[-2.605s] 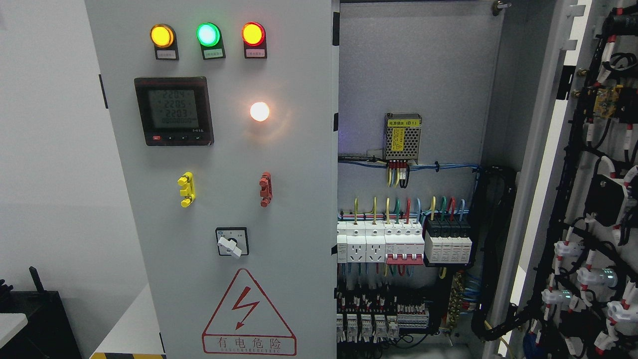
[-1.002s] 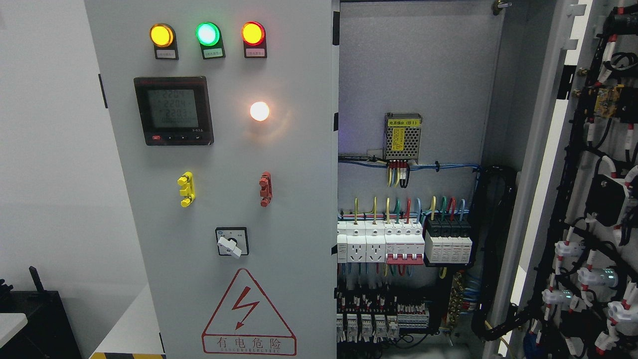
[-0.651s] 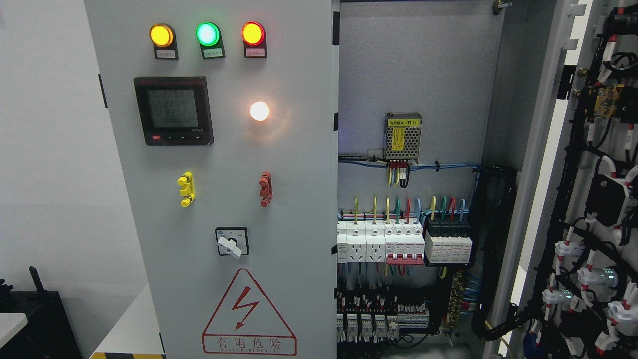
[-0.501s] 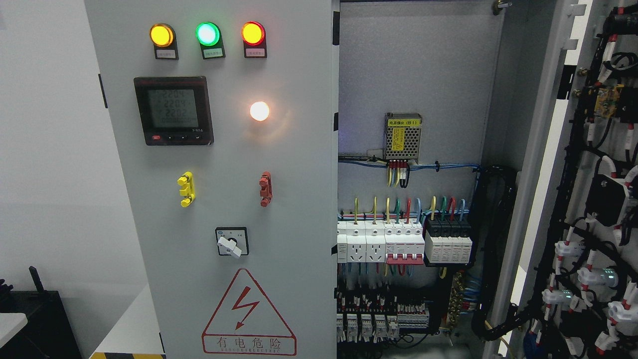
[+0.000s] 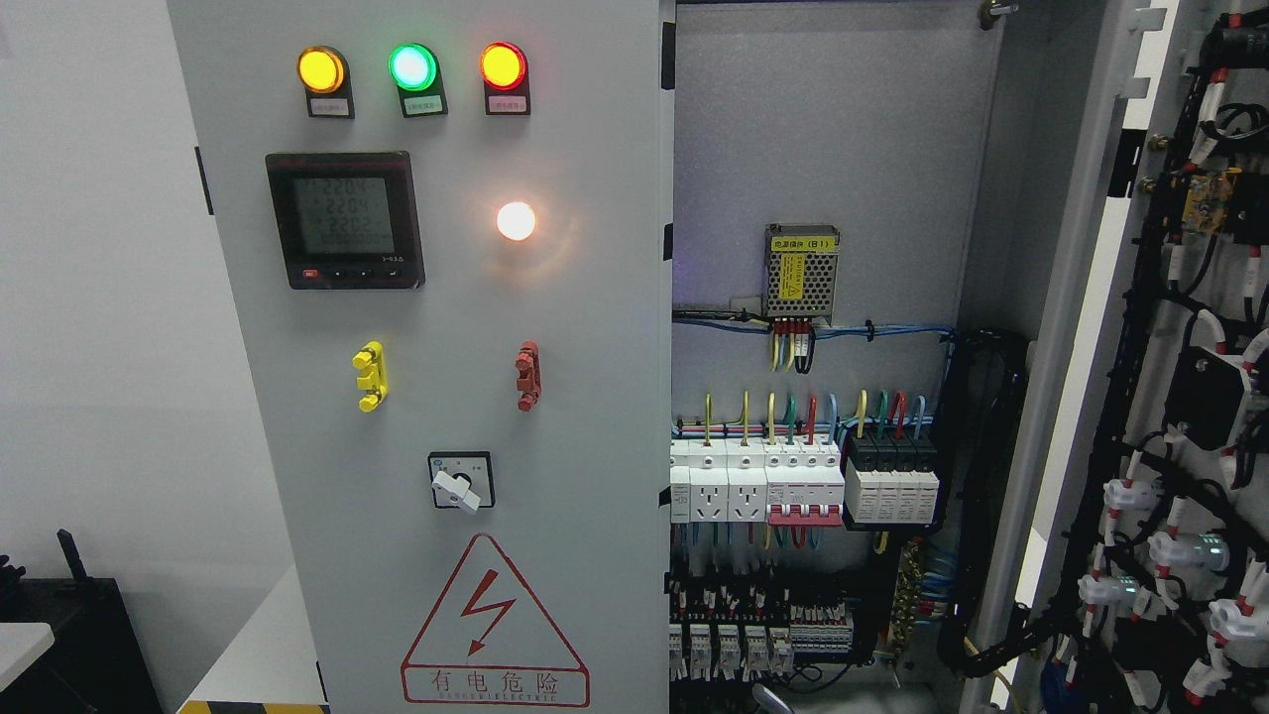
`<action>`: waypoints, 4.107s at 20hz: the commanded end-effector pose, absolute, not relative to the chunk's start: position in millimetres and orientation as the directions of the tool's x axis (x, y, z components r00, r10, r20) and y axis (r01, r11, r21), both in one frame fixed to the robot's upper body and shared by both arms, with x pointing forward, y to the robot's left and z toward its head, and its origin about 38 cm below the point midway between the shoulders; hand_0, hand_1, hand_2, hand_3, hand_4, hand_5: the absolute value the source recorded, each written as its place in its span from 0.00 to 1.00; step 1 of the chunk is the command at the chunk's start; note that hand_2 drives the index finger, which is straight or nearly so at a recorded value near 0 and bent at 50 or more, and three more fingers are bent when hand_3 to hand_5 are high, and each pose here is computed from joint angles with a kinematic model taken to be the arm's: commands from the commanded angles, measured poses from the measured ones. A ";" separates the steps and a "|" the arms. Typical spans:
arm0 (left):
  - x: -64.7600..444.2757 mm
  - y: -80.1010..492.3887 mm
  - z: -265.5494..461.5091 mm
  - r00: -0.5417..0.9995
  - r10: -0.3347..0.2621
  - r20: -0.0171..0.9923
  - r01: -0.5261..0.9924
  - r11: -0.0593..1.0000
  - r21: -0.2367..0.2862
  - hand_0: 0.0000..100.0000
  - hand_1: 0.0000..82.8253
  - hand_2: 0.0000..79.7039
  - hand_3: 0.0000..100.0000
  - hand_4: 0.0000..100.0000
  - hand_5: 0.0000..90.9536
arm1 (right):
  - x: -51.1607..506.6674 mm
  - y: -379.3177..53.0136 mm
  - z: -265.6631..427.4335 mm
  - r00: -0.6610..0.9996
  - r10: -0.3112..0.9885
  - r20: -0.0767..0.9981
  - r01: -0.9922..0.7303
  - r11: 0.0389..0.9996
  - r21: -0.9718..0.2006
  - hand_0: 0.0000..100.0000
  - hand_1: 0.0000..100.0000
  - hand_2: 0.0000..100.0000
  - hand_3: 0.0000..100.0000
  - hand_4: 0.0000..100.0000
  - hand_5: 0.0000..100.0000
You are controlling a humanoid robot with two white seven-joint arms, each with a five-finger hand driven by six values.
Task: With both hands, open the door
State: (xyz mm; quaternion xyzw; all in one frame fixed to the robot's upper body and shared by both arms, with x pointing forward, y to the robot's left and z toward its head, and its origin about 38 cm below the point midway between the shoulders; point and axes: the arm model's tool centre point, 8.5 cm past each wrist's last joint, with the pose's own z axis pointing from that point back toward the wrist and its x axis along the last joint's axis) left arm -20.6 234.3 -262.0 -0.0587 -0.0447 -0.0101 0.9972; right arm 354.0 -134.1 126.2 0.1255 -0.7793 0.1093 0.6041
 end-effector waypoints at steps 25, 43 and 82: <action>-28.5 233.0 -261.3 0.998 -0.013 0.067 0.021 0.992 -0.120 0.00 0.00 0.00 0.00 0.04 0.00 | 429.2 -118.7 142.4 -0.223 -0.022 0.975 -0.342 0.938 -0.058 0.00 0.00 0.00 0.00 0.00 0.00; -28.5 233.0 -261.3 0.998 -0.013 0.067 0.021 0.992 -0.120 0.00 0.00 0.00 0.00 0.04 0.00 | 444.4 -116.4 154.4 -0.171 -0.069 0.983 -0.363 0.932 0.002 0.00 0.00 0.00 0.00 0.00 0.00; -28.5 232.1 -261.4 0.998 -0.013 0.067 0.021 0.992 -0.122 0.00 0.00 0.00 0.00 0.04 0.00 | 469.2 -104.0 180.8 -0.189 -0.039 0.981 -0.387 0.921 -0.038 0.00 0.00 0.00 0.00 0.00 0.00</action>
